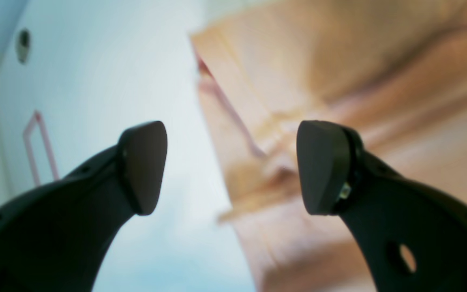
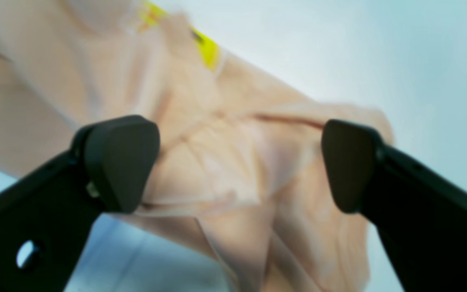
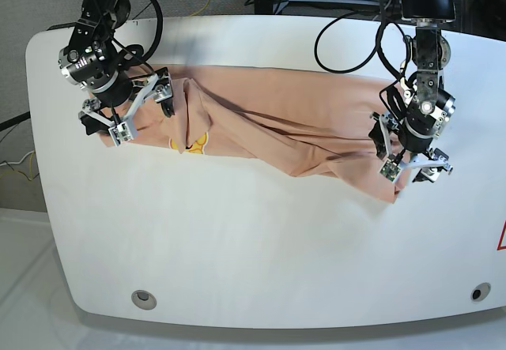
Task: Fold the T-shirt properly
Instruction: 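Move the open left gripper down onto the shirt's folded edge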
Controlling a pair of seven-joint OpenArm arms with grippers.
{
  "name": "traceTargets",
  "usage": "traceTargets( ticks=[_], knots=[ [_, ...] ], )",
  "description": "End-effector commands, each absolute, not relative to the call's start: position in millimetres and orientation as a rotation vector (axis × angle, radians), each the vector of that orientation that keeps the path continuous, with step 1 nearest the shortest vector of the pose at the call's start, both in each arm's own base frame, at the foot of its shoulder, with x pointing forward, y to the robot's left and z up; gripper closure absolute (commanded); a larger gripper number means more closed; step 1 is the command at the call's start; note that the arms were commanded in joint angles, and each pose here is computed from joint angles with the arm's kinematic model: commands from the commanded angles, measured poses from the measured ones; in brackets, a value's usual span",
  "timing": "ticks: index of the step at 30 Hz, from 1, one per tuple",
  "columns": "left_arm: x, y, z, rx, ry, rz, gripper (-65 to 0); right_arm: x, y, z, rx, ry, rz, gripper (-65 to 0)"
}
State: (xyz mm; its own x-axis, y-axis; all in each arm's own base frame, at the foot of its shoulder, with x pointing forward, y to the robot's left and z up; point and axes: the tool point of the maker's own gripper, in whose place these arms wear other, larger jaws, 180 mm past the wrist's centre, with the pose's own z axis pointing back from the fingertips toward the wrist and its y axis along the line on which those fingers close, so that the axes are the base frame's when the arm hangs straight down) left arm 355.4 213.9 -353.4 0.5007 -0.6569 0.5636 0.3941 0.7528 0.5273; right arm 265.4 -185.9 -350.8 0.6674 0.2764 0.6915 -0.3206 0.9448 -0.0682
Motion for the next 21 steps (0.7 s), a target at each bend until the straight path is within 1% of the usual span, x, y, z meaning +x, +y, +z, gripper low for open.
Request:
traceTargets(
  ticks=[1, 11, 21],
  knots=[
    [365, 218, -346, 0.363, -0.854, -0.641, -45.5, 272, -188, -340, 0.053, -0.812, 0.341, -65.0],
    [365, 224, -366, 0.346, -0.797, -0.627, -45.5, 272, -187, -340, 0.057, -0.813, 0.338, -65.0],
    [363, 226, -368, 0.352, -0.789, -0.627, -45.5, 272, -188, -340, 0.053, -0.813, 0.339, -65.0]
  ],
)
